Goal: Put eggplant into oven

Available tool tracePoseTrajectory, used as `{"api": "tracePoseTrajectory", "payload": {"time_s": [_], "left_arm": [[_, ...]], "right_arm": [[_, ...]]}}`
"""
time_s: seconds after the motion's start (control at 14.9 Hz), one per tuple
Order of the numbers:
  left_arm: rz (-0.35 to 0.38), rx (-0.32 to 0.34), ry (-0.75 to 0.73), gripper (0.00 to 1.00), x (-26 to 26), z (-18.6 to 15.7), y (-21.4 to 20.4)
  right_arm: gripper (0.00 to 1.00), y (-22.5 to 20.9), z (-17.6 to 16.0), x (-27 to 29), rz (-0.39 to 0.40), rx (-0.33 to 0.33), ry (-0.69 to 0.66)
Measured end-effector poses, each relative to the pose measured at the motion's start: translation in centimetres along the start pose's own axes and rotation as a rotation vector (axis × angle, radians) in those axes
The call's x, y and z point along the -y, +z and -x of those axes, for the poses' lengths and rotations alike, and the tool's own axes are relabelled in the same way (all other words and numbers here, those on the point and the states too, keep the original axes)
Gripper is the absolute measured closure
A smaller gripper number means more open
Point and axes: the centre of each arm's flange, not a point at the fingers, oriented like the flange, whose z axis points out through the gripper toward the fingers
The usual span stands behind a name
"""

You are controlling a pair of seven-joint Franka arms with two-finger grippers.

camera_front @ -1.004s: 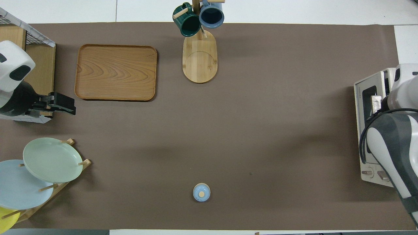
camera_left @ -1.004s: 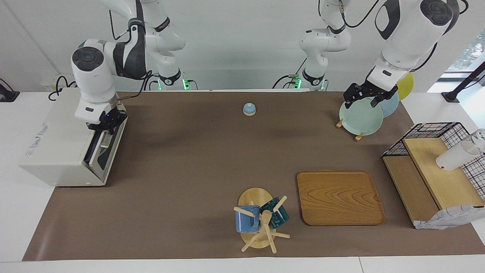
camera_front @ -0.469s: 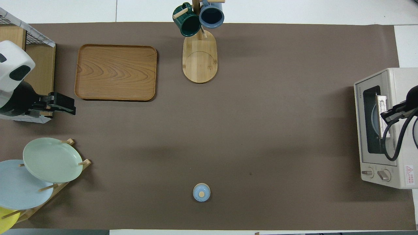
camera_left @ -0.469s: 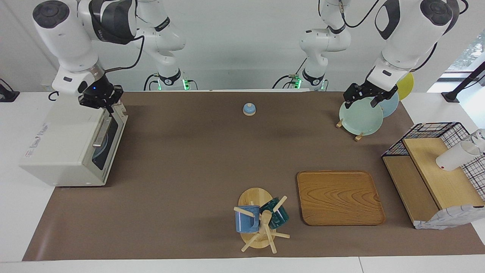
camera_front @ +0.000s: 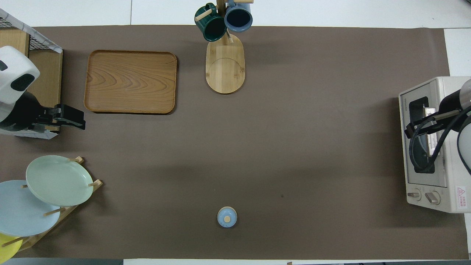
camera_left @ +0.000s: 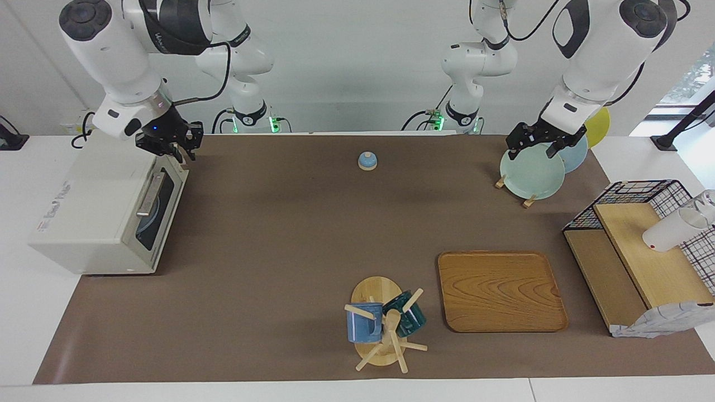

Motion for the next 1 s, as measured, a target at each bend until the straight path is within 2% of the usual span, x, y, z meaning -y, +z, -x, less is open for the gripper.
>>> {"api": "tracePoseTrajectory", "payload": {"time_s": [0.2, 0.27, 0.4, 1.0], "left_arm": [[0.000, 0.000, 0.000, 0.00, 0.0, 0.0, 0.0], [0.000, 0.000, 0.000, 0.00, 0.0, 0.0, 0.0], [0.000, 0.000, 0.000, 0.00, 0.0, 0.0, 0.0], [0.000, 0.000, 0.000, 0.00, 0.0, 0.0, 0.0]], "right_arm": [[0.33, -0.2, -0.1, 0.4, 0.000, -0.005, 0.039], [0.18, -0.3, -0.1, 0.4, 0.000, -0.006, 0.050], [0.01, -0.4, -0.1, 0.2, 0.000, -0.008, 0.057], [0.00, -0.8, 0.2, -1.1, -0.001, -0.020, 0.118]]}}
